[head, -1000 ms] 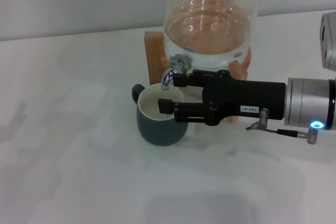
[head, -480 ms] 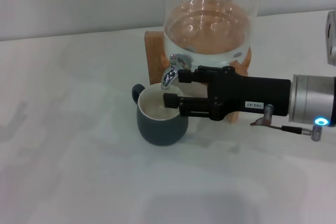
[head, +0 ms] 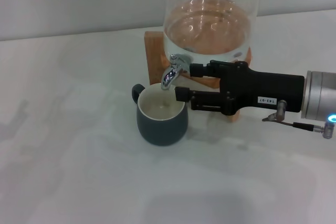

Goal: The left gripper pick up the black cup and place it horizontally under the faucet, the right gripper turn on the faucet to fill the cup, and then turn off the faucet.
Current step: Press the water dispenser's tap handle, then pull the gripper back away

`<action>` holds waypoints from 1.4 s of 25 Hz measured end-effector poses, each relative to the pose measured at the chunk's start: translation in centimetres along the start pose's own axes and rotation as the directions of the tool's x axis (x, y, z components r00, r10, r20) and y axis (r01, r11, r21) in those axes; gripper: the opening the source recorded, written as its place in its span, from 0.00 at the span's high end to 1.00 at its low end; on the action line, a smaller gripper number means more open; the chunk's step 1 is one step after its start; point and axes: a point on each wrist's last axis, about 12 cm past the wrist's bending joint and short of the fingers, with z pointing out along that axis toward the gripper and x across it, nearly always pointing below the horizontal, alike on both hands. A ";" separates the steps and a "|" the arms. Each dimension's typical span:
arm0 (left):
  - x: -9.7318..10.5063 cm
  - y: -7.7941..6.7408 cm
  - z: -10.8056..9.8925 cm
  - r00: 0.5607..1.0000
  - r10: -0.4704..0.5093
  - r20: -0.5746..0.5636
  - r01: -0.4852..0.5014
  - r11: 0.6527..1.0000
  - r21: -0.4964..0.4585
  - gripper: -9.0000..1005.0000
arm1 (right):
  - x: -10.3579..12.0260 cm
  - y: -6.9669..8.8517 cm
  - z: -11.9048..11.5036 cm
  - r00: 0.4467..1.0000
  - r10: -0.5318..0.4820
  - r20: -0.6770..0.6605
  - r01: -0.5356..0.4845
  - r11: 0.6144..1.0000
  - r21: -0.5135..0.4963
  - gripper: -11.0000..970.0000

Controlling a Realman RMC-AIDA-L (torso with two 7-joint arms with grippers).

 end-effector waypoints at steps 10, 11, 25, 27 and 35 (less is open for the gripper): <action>0.0 0.0 0.0 1.000 -0.001 0.000 0.001 1.000 -0.003 0.12 | 0.0 0.1 -0.4 1.000 0.001 0.004 -0.001 1.000 -0.019 0.21; 0.0 0.0 0.0 1.000 -0.002 0.000 0.002 1.000 -0.003 0.12 | -0.1 0.2 -0.4 1.000 0.002 0.006 -0.002 1.000 -0.028 0.21; 0.0 0.1 0.0 1.000 -0.004 -0.002 0.004 1.000 -0.008 0.12 | 0.0 0.9 0.7 1.000 0.008 0.008 -0.007 0.997 -0.080 0.21; 0.0 0.1 -0.1 1.000 -0.006 -0.002 0.006 1.000 -0.009 0.12 | 0.1 0.8 0.9 1.000 0.009 0.004 -0.009 0.997 -0.072 0.21; 0.0 0.0 -0.3 1.000 -0.009 0.002 0.009 1.000 -0.003 0.12 | 0.7 0.4 1.3 1.000 0.012 -0.011 -0.012 1.000 -0.025 0.21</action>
